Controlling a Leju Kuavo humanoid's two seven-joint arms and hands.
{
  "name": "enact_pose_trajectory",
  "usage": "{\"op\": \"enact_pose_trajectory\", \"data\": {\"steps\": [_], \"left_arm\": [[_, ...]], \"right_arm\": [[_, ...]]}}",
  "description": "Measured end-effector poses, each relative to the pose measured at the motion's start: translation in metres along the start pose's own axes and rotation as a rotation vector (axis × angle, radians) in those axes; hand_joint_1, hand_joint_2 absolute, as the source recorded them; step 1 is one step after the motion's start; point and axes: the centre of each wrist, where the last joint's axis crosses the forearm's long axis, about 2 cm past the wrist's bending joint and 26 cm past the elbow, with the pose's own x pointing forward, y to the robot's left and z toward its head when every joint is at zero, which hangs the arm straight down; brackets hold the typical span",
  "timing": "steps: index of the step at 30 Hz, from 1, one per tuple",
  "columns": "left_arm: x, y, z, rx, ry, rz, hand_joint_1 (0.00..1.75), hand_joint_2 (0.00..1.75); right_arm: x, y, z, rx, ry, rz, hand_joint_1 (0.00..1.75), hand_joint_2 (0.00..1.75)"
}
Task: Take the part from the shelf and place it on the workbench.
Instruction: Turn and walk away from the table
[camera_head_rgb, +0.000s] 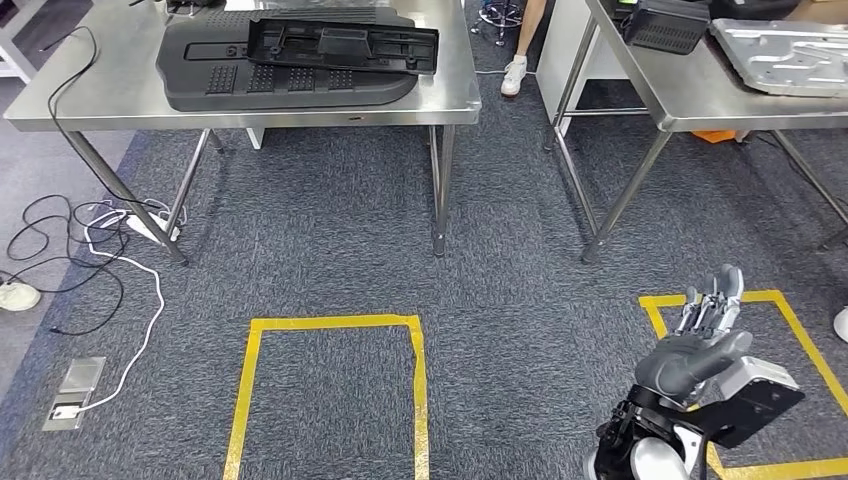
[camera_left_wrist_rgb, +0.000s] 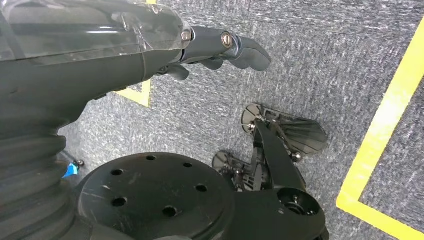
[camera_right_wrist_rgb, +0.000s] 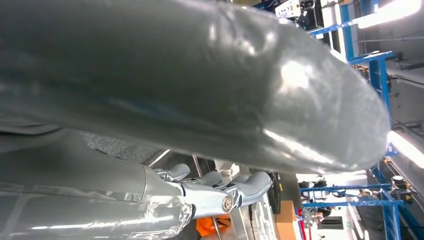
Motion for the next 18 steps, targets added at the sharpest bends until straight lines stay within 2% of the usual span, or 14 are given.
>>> {"op": "enact_pose_trajectory", "data": {"steps": [9,13,18], "left_arm": [[0.0,0.0,0.0,0.0,0.006,-0.002,0.0,1.75],[0.0,0.0,0.0,0.0,0.009,-0.006,0.0,0.0],[0.0,0.001,0.0,0.002,0.012,-0.006,0.0,0.0]], "right_arm": [[-0.001,-0.002,0.004,0.01,-0.003,0.009,0.0,0.0],[-0.003,-0.007,0.011,0.018,0.008,0.025,0.0,0.0],[-0.003,-0.008,0.015,0.038,0.009,0.027,0.0,0.0]]}}
